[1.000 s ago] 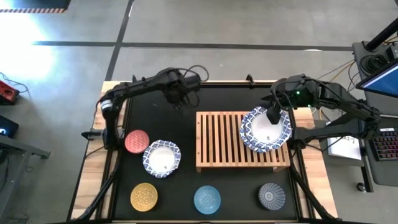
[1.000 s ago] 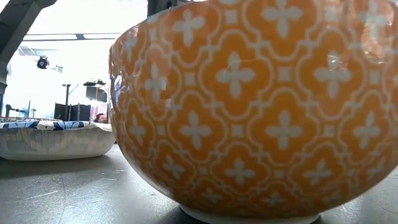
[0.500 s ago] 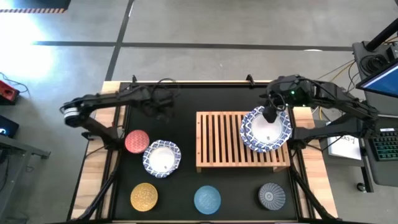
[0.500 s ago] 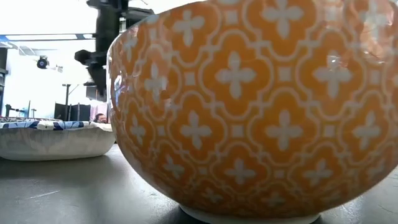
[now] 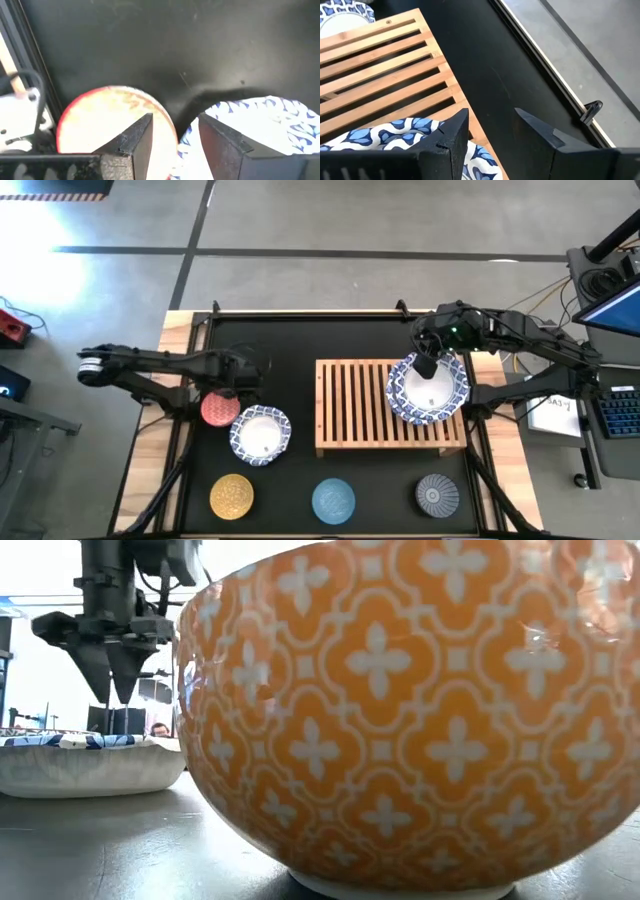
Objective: Place and stack bowls onto a shelf
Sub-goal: Stack the big white and blue bowl on top of the big white and blue bowl
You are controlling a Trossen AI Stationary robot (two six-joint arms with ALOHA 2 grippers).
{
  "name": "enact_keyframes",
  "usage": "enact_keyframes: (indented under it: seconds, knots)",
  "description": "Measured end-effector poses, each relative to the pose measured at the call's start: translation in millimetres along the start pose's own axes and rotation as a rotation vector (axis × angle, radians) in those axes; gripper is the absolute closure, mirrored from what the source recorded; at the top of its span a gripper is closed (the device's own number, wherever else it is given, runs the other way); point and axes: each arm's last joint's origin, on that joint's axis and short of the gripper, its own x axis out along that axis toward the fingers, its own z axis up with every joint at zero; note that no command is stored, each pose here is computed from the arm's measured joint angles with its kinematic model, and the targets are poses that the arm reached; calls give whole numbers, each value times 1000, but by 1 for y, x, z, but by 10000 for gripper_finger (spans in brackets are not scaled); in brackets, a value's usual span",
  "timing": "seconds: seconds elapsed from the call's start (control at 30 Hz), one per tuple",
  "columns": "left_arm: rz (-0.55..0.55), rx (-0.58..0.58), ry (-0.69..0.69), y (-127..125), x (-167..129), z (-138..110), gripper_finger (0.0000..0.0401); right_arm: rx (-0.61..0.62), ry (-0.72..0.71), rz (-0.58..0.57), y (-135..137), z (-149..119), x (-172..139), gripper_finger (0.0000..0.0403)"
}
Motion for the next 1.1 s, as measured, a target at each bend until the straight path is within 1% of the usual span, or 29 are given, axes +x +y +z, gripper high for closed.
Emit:
enact_keyframes:
  seconds: [0.2,0.33,0.43,0.57,0.7,0.77,0.87,1.0,1.1]
  knots:
    - [28,-13,1,-9,4,-19,259,-22,1,0,0,1,2,259]
    - [80,-30,-12,-11,14,-24,259,-26,-3,0,0,1,1,263]
    - [98,-29,-10,-12,21,-25,259,-25,-2,0,0,1,1,264]
    - [78,-29,-9,-16,25,-26,259,-25,-1,0,0,1,1,260]
    - [21,-1,-10,-21,24,-29,259,-29,-1,0,0,1,1,260]
    - [-11,50,-15,-25,24,-31,259,-33,-2,0,0,1,1,262]
    - [-55,170,-37,-31,26,-31,259,-36,-3,0,0,1,2,264]
    - [-34,292,-41,-32,29,-28,259,-32,-7,0,0,2,2,261]
    - [-49,437,-50,-37,32,-28,259,-30,-7,0,0,2,2,259]
